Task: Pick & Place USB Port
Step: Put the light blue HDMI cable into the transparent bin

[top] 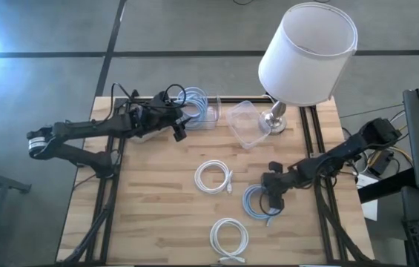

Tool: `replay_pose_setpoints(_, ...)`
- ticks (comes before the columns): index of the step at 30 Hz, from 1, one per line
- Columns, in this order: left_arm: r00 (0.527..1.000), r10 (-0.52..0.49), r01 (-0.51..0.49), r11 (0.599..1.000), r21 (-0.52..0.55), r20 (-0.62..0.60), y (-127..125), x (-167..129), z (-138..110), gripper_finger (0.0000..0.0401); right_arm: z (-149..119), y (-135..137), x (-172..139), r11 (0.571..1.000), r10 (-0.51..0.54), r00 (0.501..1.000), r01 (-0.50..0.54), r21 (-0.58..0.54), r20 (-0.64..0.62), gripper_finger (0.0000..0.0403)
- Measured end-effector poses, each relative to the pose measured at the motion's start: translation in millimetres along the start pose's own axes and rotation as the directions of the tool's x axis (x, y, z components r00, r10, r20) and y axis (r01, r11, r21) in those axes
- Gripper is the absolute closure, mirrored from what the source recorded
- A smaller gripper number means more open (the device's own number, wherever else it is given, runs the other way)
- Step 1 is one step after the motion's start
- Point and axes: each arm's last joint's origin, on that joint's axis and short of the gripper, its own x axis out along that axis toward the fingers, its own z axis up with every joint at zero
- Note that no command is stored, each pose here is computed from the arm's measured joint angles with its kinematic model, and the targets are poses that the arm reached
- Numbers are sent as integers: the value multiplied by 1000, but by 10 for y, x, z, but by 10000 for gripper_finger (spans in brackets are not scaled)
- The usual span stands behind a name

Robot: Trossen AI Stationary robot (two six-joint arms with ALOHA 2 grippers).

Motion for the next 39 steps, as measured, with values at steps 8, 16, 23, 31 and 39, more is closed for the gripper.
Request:
replay_pose_setpoints(8, 1000, -7, 7, 1000, 5, 3, -1, -3, 2, 151, 70, 53, 130, 999, -42, 998, 41, -12, -38, 340)
replay_pose_setpoints(16, 973, -223, 231, 953, -198, 59, -64, -11, 18, 151, 420, 179, 25, 985, -132, 983, 145, -98, 127, 385)
replay_pose_setpoints(23, 901, -423, 428, 832, -352, 96, -199, -18, 33, 153, 838, 231, -188, 908, -350, 870, 407, -104, 348, 386)
replay_pose_setpoints(31, 846, -524, 516, 763, -389, 95, -603, 141, 25, 172, 1369, 62, -411, 829, -498, 748, 559, -13, 440, 387)
replay_pose_setpoints(39, 817, -542, 574, 738, -355, 197, -853, 331, 62, 181, 1684, -79, -212, 790, -557, 732, 613, -23, 391, 387)
